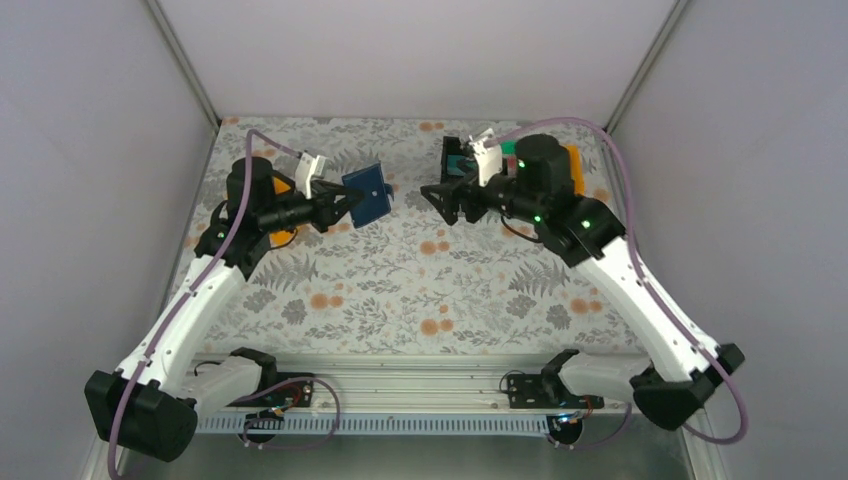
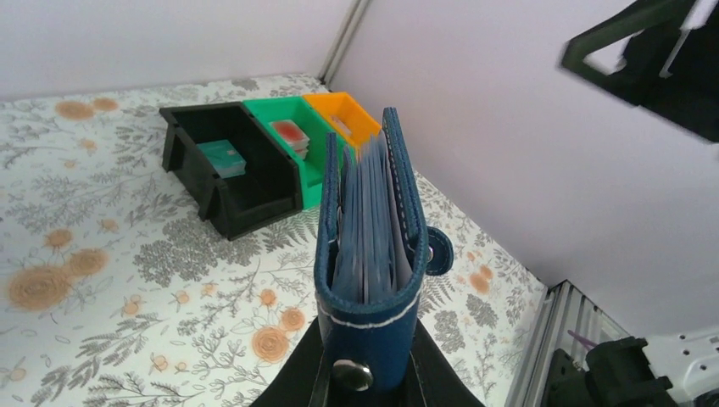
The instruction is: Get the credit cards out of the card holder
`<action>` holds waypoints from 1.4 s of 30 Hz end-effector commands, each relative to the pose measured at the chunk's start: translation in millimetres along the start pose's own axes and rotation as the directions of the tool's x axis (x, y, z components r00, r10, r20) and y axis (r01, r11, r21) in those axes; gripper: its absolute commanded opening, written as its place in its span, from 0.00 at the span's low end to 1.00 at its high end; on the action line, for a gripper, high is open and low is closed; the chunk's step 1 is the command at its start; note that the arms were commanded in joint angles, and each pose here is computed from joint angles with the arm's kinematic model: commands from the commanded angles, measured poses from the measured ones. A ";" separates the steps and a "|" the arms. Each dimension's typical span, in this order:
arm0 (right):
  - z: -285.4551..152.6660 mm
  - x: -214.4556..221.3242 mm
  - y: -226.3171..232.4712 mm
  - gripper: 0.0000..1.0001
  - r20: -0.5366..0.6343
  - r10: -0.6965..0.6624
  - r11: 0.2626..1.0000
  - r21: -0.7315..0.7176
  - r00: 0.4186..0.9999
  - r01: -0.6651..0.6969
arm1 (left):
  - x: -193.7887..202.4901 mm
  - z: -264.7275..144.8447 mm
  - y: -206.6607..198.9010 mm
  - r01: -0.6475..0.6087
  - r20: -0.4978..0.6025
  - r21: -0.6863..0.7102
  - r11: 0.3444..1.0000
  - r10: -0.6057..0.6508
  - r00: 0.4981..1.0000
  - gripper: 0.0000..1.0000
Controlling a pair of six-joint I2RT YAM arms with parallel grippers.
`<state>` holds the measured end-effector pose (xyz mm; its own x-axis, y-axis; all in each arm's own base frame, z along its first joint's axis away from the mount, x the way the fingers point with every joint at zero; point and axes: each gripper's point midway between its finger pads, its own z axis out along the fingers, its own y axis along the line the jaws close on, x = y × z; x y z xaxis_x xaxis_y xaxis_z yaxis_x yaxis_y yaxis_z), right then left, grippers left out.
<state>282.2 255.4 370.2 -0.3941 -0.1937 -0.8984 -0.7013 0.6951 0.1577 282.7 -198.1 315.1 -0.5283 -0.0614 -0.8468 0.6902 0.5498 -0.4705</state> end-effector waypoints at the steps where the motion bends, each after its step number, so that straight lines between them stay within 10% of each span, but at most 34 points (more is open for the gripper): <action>1: -33.2 -34.8 61.3 0.99 0.202 -0.040 0.944 -0.314 0.978 0.104 | -20.5 -10.5 -24.5 -0.151 0.055 0.071 0.986 0.147 0.988 0.03; 10: -27.5 -23.1 94.0 0.99 0.175 -0.073 0.829 -0.537 0.982 0.157 | -6.4 -44.3 -110.1 -0.510 0.164 0.480 0.714 0.498 0.851 0.02; 17: -26.2 1.5 106.1 0.87 0.108 -0.142 0.755 -0.631 0.984 0.178 | 12.8 -73.6 -142.6 -0.553 0.268 0.646 0.527 0.522 0.810 0.02; 32: -19.1 16.1 124.8 0.83 0.062 -0.209 0.750 -0.631 0.976 0.201 | 4.0 -56.9 -129.1 -0.512 0.198 0.599 0.616 0.506 0.840 0.02; 37: -9.0 7.5 128.5 0.65 0.074 -0.206 0.750 -0.628 0.976 0.206 | 7.1 -54.9 -128.5 -0.515 0.196 0.601 0.612 0.512 0.837 0.02; 42: -3.4 15.9 155.0 0.74 0.067 -0.242 0.673 -0.707 0.968 0.217 | 3.3 -46.9 -121.4 -0.483 0.160 0.571 0.664 0.487 0.859 0.02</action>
<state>181.9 335.3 377.6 -0.2203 -0.3075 -0.9257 -0.9750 0.0404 0.2186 167.1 -221.4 378.1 -0.0643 0.0871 -0.9941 0.9924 -0.0988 -0.0728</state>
